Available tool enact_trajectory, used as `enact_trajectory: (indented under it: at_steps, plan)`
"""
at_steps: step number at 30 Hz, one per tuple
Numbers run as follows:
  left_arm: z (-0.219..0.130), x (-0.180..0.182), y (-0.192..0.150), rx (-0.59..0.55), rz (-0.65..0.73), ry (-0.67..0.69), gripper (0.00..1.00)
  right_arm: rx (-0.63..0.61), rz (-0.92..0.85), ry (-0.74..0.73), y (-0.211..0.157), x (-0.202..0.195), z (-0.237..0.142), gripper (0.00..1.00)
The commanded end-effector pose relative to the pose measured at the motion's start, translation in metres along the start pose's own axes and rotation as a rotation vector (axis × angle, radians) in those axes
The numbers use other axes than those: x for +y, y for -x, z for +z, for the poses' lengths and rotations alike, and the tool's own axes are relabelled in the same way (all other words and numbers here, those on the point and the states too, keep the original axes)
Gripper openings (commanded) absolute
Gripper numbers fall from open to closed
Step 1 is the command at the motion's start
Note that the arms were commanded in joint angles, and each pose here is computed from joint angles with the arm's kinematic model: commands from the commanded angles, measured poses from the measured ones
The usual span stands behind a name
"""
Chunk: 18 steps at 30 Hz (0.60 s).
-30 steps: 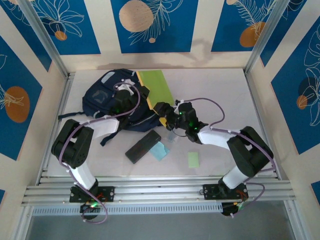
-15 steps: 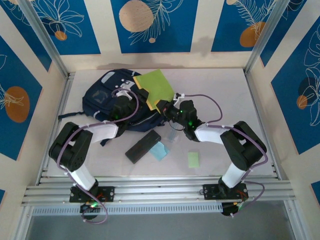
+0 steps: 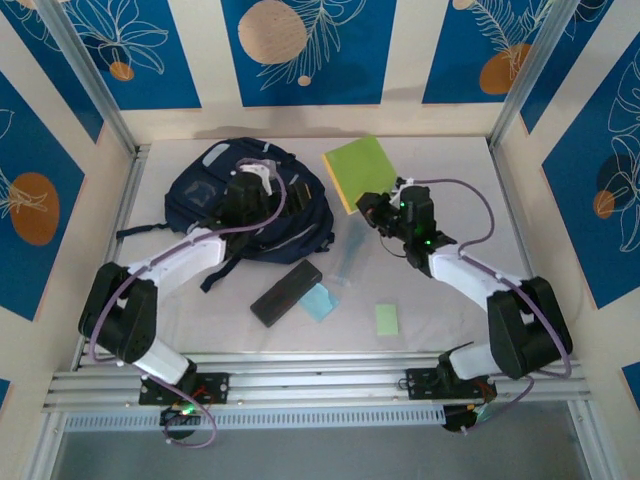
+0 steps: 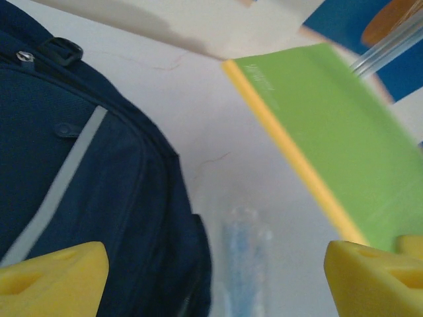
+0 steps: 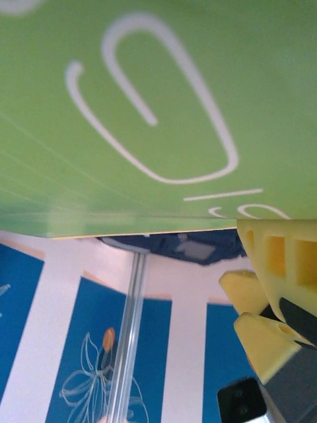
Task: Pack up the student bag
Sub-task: Pass the book, then open the student bag at the center of the table.
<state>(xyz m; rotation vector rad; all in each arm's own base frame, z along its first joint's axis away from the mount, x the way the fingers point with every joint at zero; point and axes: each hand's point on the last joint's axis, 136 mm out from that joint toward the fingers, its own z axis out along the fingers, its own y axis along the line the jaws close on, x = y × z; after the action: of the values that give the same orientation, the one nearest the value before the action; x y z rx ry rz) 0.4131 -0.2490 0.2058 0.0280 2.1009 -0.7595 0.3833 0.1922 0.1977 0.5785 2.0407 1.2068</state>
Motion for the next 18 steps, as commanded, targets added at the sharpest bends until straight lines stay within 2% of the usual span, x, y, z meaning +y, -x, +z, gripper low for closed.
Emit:
enact_trajectory:
  at_steps: [1, 8, 14, 15, 16, 18]
  plan:
    - [0.011, 0.037, -0.039, 0.216, 0.204, 0.150, 0.82, 0.035, -0.089, -0.100, 0.000, -0.020, -0.021, 0.00]
    - [0.043, 0.079, -0.068, 0.404, 0.317, 0.322, 0.78, -0.010, -0.108, -0.131, 0.015, -0.028, -0.048, 0.00]
    - [0.062, 0.113, -0.094, 0.511, 0.360, 0.428, 0.76, -0.009, -0.110, -0.128, 0.017, -0.031, -0.054, 0.00]
    - [0.064, 0.119, -0.098, 0.528, 0.367, 0.446, 0.70, -0.008, -0.108, -0.122, 0.018, -0.030, -0.054, 0.00]
    - [0.066, 0.121, -0.100, 0.540, 0.369, 0.450, 0.56, -0.004, -0.110, -0.118, 0.017, -0.030, -0.054, 0.00]
    - [0.070, 0.116, -0.102, 0.548, 0.348, 0.402, 0.10, 0.005, -0.116, -0.108, 0.017, -0.028, -0.055, 0.00]
